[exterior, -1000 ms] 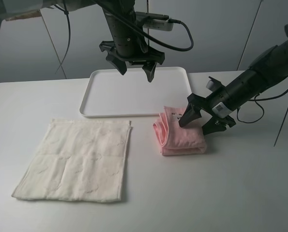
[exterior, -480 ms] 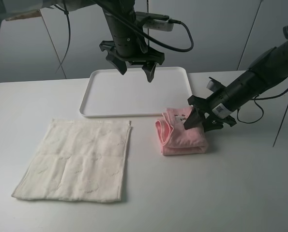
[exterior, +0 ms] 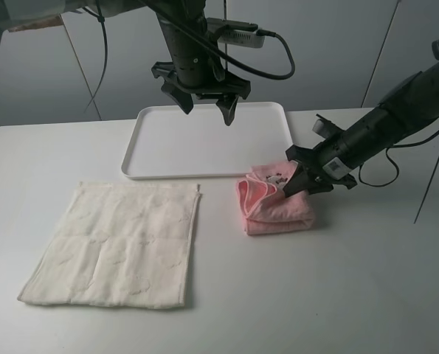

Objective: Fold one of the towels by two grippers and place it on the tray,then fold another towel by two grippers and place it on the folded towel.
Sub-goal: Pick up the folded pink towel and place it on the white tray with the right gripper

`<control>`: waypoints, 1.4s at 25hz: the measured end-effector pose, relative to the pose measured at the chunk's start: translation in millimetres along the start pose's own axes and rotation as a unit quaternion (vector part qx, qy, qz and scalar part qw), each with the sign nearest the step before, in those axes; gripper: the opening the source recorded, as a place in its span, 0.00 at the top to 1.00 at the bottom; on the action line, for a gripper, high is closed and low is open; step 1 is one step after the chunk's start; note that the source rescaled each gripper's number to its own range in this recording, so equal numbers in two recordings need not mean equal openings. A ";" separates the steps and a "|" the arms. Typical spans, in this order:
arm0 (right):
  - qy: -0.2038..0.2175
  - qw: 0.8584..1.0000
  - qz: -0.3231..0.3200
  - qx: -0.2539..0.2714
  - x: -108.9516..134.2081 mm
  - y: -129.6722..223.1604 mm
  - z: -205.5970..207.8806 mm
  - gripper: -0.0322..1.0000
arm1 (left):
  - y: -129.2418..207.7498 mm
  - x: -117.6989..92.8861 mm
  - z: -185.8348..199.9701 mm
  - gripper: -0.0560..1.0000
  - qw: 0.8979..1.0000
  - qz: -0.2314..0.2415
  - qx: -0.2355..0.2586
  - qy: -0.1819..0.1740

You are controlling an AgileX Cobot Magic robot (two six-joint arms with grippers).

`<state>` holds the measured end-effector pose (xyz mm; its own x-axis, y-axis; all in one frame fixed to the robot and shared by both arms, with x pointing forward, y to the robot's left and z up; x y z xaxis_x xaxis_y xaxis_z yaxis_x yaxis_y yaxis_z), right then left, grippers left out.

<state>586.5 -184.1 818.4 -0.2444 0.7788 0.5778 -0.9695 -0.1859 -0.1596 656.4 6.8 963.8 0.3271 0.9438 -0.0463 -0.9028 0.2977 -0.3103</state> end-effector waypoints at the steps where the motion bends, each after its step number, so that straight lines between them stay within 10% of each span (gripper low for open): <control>1: -0.004 1.000 -0.002 -0.002 1.2 -0.6 0.0 0.83 | 0.0 0.0 0.0 0.02 1.000 -0.001 0.000 0.000; 17: -0.187 0.978 0.028 -0.088 81.1 -25.9 51.9 0.83 | -18.0 13.5 105.3 0.02 0.993 -0.038 -0.111 0.000; 29: -0.247 0.950 0.139 -0.128 171.2 -106.0 88.4 0.83 | -31.4 105.5 160.4 0.02 0.985 0.031 -0.167 -0.017; 35: -0.250 0.953 0.126 -0.117 159.4 -147.6 54.2 0.83 | -32.5 134.0 161.3 0.02 0.984 0.052 -0.167 -0.022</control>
<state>689.7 -65.0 977.4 -0.5027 0.3331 0.7977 -0.8632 -0.1436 -0.4840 684.6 146.6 1120.8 0.2197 0.9740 -0.0557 -0.7863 0.1430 -0.6011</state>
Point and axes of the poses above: a point on each arm's last joint axis where the gripper is mounted, z pointing back along that axis away from the gripper, x along the wrist's bending axis when the last joint is at zero, y = z × x, the point moved 5 cm from there along -z, pointing out along that axis toward the gripper, and after that the axes turned 9 degrees about z, right-handed, at the moved point
